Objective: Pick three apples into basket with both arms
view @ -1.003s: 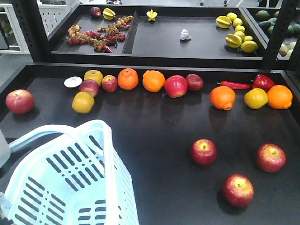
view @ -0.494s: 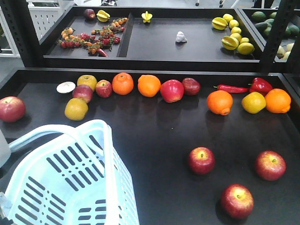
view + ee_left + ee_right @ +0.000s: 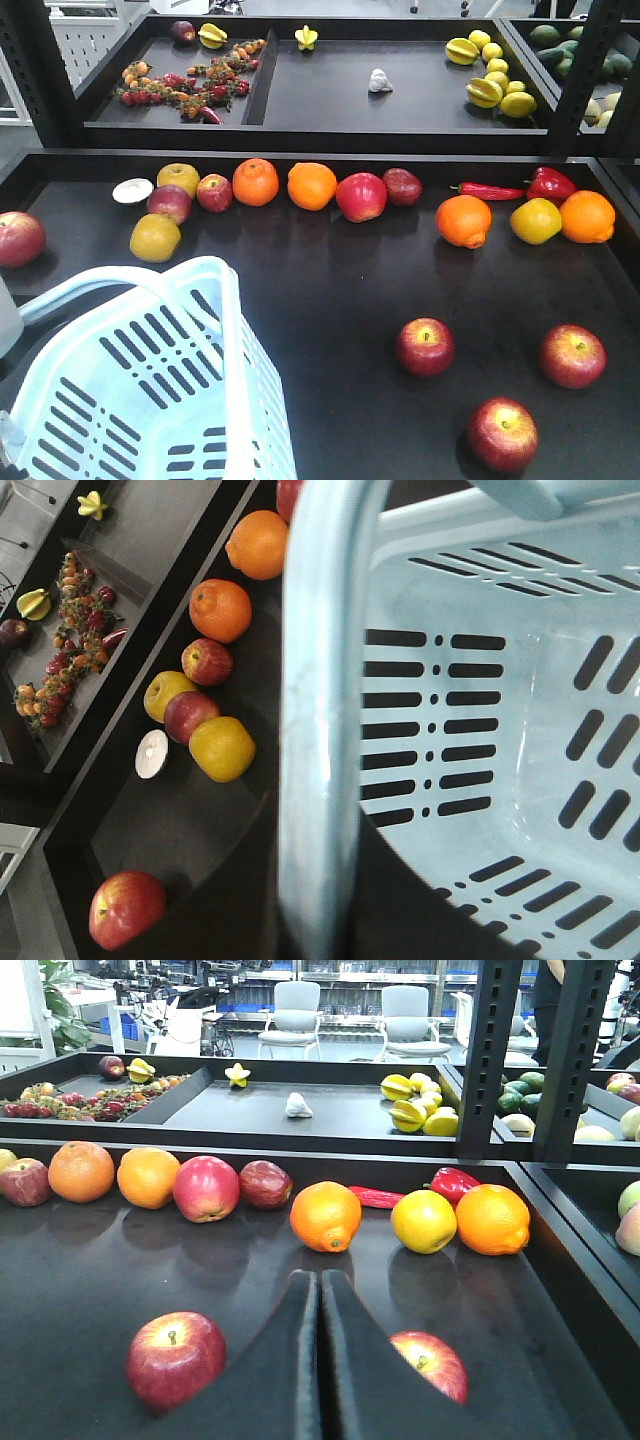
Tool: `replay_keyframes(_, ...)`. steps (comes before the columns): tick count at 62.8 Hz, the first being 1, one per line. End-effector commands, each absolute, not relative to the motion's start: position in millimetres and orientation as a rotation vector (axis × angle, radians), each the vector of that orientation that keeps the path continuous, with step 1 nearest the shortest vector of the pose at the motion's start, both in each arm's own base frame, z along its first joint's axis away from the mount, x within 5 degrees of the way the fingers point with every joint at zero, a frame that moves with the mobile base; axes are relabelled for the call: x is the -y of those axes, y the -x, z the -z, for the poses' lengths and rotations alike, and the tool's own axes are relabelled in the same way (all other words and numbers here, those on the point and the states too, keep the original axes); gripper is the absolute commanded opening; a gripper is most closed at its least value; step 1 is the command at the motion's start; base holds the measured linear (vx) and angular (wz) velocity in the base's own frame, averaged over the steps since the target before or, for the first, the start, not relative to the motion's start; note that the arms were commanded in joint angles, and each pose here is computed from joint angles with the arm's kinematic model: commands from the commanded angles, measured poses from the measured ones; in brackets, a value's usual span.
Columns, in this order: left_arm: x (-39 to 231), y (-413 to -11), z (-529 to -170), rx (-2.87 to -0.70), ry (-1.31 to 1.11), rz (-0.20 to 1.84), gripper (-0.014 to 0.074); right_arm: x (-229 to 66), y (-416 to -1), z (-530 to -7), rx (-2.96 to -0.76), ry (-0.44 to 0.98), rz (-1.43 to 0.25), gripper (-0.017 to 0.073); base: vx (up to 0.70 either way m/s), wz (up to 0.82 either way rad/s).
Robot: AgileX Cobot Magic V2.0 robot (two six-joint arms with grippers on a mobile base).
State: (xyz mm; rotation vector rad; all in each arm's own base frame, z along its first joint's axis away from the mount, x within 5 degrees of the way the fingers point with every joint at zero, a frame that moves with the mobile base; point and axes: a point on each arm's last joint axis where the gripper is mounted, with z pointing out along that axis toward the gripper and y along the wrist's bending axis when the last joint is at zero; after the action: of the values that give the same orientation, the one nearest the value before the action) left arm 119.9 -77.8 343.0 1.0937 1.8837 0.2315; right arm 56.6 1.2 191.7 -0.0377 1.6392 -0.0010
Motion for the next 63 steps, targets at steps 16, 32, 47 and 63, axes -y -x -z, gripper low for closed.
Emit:
replay_keyframes(16,81.0,-121.2,-358.7,-1.787,-1.059,-0.201,-0.0006,-1.1,-55.9,-195.9,-1.556,0.048,0.017,-0.0010,0.00,0.00)
replay_keyframes(32,81.0,-121.2,-358.7,-1.787,-1.059,-0.201,-0.0006,-1.1,-55.9,-195.9,-1.556,0.048,0.017,-0.0010,0.00,0.00)
replay_keyframes(47,81.0,-121.2,-358.7,-1.787,-1.059,-0.201,-0.0006,-1.1,-55.9,-195.9,-1.556,0.048,0.017,-0.0010,0.00,0.00)
replay_keyframes(63,81.2,-121.2,-358.8,-1.786,-1.059,-0.200,-0.0006,-1.1,-55.9,-195.9,-1.556,0.048,0.017,-0.0010,0.00,0.00)
